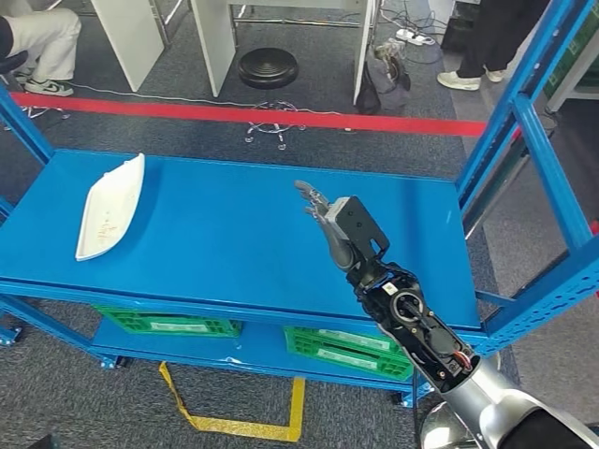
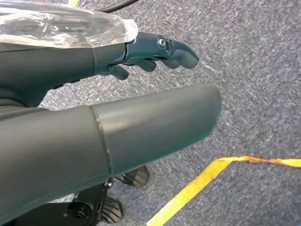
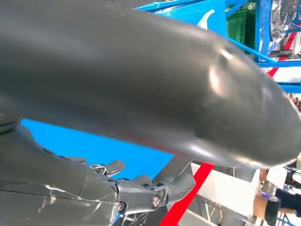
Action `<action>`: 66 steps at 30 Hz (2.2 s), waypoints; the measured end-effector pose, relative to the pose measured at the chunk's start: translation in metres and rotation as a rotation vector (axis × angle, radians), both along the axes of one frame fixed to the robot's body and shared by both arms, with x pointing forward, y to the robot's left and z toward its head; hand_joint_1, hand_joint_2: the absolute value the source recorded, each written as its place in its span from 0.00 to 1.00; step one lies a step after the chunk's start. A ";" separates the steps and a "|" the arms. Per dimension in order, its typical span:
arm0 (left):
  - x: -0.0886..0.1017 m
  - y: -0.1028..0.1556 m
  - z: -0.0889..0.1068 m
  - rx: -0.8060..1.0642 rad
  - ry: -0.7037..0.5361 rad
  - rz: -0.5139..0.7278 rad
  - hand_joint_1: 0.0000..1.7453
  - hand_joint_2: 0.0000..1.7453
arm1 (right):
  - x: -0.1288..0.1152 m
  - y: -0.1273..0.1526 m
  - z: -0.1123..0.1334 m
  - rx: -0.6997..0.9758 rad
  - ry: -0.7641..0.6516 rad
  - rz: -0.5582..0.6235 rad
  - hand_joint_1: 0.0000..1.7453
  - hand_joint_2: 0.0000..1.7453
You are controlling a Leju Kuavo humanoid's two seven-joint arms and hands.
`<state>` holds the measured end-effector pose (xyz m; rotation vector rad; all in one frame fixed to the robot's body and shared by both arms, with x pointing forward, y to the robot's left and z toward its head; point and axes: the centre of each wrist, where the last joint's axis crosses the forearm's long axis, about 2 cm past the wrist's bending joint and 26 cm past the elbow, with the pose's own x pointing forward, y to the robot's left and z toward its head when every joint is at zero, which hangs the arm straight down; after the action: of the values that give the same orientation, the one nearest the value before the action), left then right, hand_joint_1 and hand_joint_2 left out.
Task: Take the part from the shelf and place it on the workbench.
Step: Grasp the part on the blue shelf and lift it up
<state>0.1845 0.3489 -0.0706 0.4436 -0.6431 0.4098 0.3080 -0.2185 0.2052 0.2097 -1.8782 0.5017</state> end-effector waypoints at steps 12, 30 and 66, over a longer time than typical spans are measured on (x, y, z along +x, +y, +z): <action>0.000 0.000 0.000 -0.020 0.005 -0.010 0.00 0.00 | -0.002 0.000 0.000 0.001 0.004 0.002 0.00 0.00; 0.000 -0.001 0.000 -0.020 0.005 -0.010 0.00 0.00 | 0.000 0.001 0.003 0.001 -0.006 0.010 0.00 0.00; -0.002 0.001 -0.001 -0.018 0.011 -0.004 0.00 0.00 | 0.004 0.002 0.008 0.001 -0.018 0.025 0.00 0.00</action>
<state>0.1823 0.3494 -0.0715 0.4270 -0.6295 0.4086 0.3119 -0.2162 0.2136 0.2303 -1.8956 0.5216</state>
